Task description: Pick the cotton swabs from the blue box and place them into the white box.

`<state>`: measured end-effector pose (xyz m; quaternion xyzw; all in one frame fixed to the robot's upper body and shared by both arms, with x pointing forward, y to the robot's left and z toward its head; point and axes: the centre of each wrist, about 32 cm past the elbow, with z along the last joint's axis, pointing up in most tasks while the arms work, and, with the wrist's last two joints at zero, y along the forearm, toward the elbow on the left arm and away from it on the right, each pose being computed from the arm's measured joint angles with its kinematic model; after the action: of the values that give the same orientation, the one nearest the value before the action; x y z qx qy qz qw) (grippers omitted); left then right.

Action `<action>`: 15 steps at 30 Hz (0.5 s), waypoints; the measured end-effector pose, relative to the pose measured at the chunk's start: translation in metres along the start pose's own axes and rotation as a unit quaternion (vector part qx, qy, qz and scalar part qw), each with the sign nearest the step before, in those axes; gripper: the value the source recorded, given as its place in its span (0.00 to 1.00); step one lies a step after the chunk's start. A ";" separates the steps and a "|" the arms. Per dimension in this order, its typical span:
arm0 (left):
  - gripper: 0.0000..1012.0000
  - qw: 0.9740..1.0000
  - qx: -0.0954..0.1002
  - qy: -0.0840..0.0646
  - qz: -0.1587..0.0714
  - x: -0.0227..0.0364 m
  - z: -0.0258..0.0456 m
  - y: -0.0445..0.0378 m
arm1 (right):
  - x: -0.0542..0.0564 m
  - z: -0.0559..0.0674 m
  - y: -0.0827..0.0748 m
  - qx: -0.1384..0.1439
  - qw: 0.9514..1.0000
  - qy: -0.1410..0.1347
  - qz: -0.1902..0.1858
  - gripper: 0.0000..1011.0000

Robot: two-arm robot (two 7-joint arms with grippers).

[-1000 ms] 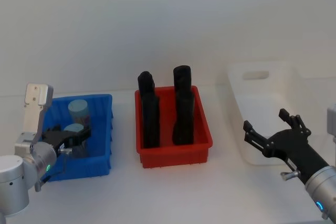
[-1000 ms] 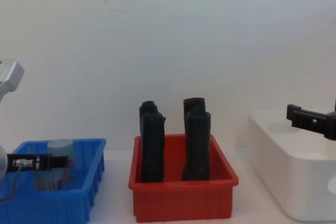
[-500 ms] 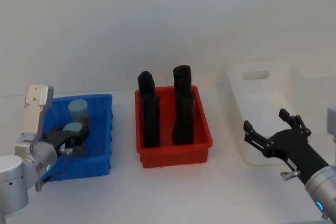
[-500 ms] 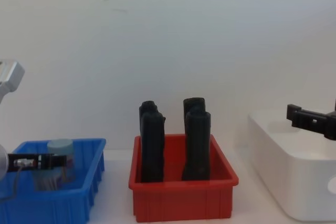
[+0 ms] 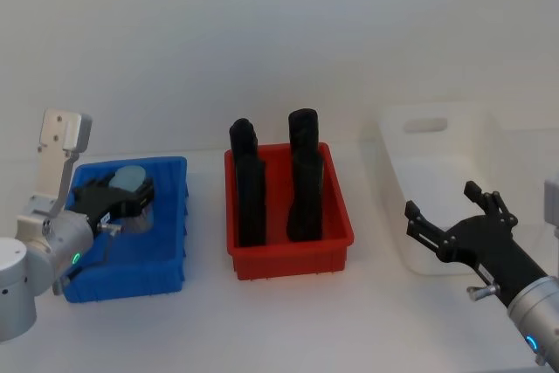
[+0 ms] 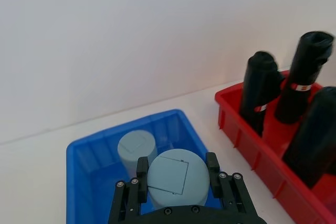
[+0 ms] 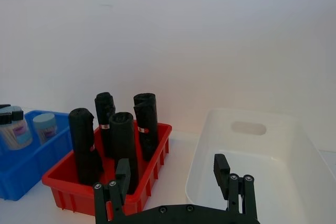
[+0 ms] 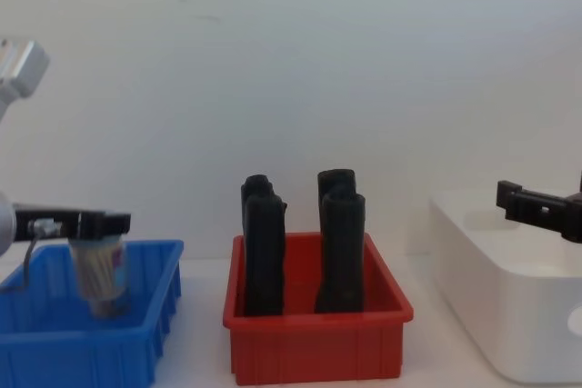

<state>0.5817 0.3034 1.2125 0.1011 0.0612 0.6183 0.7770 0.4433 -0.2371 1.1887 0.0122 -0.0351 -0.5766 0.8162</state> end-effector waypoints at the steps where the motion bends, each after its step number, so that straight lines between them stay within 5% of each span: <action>1: 0.65 1.000 -0.005 -0.006 -0.006 -0.0008 0.0052 0.0025 | 0.000 0.000 0.000 0.000 1.000 0.000 0.000 0.99; 10: 0.65 0.998 -0.027 -0.036 -0.050 -0.0065 0.0337 0.0170 | 0.000 0.000 0.000 0.000 1.000 0.000 0.000 0.99; 15: 0.65 0.994 -0.036 -0.052 -0.084 -0.0111 0.0494 0.0253 | 0.000 0.000 0.000 0.000 1.000 0.000 0.000 0.99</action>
<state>0.5661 0.2940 1.2661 0.0992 0.0065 0.5468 0.8313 0.4433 -0.2371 1.1887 0.0122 -0.0351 -0.5766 0.8162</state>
